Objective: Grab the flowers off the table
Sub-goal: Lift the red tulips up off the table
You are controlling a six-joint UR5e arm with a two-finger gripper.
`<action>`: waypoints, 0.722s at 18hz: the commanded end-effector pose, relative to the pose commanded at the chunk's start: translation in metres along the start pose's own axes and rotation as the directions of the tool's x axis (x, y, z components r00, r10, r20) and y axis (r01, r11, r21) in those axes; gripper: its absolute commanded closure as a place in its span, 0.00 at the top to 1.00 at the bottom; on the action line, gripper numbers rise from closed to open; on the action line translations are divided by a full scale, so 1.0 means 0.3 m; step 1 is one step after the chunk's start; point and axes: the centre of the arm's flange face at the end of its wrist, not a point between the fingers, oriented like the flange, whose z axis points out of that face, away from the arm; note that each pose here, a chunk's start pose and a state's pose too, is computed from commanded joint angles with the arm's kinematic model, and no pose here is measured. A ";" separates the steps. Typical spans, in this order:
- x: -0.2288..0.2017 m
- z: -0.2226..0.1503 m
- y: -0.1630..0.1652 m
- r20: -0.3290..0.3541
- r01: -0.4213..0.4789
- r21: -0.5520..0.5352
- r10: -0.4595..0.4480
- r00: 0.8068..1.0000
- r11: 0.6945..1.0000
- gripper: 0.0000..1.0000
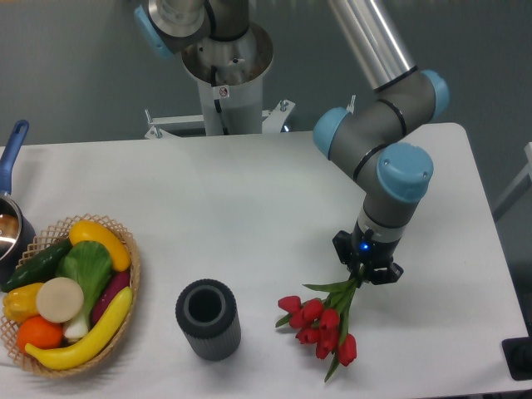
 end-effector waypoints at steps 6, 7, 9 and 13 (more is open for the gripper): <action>0.004 -0.160 -0.016 0.035 0.008 0.129 -0.013 0.999 0.992 0.22; 0.003 -0.224 -0.018 0.048 0.011 0.190 -0.021 0.999 0.982 0.22; 0.013 -0.311 -0.050 0.041 0.051 0.300 -0.066 0.997 0.953 0.22; 0.058 -0.474 -0.125 -0.014 0.110 0.507 -0.119 0.993 0.855 0.22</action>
